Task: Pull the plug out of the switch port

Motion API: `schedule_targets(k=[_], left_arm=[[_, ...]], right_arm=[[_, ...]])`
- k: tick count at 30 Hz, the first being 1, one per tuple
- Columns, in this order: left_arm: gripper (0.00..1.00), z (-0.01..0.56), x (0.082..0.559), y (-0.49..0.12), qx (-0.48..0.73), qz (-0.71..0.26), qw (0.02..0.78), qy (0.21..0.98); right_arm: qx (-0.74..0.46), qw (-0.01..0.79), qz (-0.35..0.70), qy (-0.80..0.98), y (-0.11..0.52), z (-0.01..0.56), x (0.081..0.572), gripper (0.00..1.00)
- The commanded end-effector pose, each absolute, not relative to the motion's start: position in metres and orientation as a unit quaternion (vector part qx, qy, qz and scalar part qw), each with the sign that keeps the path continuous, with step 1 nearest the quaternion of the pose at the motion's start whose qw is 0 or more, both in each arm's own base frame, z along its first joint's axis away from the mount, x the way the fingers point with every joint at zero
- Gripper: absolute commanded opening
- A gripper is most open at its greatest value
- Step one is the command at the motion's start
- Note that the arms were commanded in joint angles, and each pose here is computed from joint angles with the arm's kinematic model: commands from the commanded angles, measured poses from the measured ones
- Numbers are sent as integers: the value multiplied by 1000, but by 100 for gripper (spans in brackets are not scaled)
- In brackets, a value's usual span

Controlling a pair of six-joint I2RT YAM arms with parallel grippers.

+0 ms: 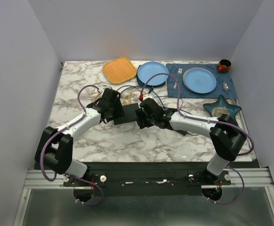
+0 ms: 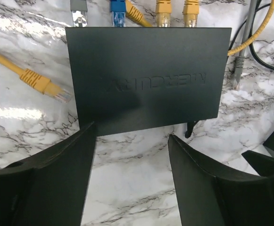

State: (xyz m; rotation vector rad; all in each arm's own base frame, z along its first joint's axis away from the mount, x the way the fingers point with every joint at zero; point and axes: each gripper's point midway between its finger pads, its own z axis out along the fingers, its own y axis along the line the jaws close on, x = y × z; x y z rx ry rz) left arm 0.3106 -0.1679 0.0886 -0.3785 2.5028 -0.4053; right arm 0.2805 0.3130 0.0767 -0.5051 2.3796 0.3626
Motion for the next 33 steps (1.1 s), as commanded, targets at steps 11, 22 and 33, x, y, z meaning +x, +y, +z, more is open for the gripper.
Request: schedule_targets(k=[11,22,33], left_arm=[[47,70,346,-154,-168,-133,252,944],[47,53,336,-154,-172,-135,229,949],[47,52,334,-153,-171,-132,225,950]], right_arm=[[-151,353,153,911,355,55,312,64],[-143,358,128,914,357,40,324,60],[-142,350,108,919,353,27,326,50]])
